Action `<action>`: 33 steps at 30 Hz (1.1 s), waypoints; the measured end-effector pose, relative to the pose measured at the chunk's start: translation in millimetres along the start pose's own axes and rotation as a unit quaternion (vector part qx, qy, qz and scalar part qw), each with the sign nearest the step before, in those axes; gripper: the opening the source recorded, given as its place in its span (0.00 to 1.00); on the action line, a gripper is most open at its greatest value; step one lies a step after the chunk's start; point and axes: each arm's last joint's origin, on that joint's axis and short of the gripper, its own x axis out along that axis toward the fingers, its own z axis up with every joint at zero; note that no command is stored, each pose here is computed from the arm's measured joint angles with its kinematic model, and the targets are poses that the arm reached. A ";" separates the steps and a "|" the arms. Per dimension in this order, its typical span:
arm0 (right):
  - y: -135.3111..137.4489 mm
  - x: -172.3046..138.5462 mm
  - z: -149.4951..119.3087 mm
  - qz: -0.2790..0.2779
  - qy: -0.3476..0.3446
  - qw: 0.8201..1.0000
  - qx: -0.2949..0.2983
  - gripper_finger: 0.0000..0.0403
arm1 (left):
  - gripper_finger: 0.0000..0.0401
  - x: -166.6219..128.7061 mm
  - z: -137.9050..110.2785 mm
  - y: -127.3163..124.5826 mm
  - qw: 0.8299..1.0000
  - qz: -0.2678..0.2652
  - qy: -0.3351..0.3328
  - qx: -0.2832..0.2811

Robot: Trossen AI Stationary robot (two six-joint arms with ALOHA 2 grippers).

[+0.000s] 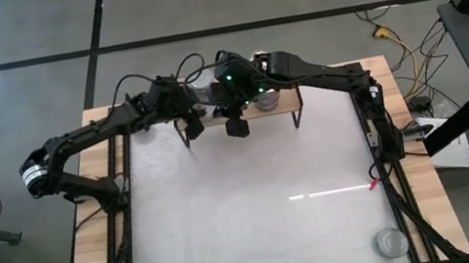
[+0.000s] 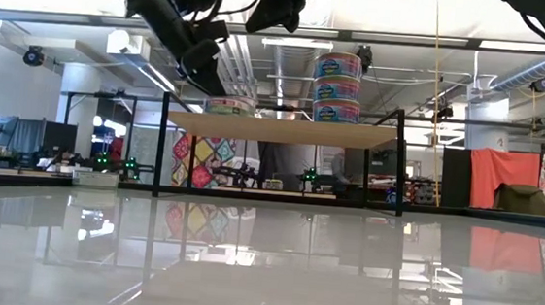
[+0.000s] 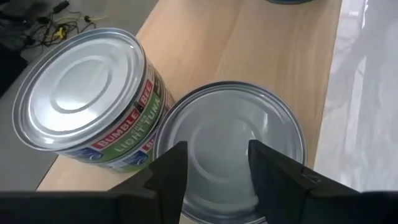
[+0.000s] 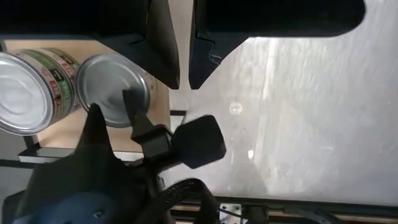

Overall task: Stack canned seafood by type on shelf
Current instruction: Adjust the green tuna can on the shelf, then stack the green tuna can on top of the green tuna can on the shelf

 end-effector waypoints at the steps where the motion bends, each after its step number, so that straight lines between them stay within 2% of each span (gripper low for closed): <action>1: 0.0 0.0 0.0 -0.001 0.000 1.000 0.000 0.07 | 0.39 -1.2 -0.3 -0.1 1.000 -0.002 0.005 0.000; 12: 0.6 -0.8 -2.0 -0.013 0.014 1.000 0.001 0.07 | 0.39 -5.0 3.9 1.3 1.000 -0.002 0.004 0.014; 23: 5.1 -0.2 -1.5 -0.011 0.018 1.000 -0.017 0.07 | 0.39 -19.2 12.4 4.3 0.999 0.011 -0.042 0.022; 28: 9.3 -2.4 1.2 -0.024 0.013 0.999 -0.029 0.07 | 0.39 -61.5 19.3 -0.1 0.995 0.014 -0.099 0.017; 33: 28.9 -17.0 7.6 -0.090 0.019 0.994 -0.065 0.07 | 0.39 -121.5 14.1 -17.9 0.987 -0.039 -0.153 0.018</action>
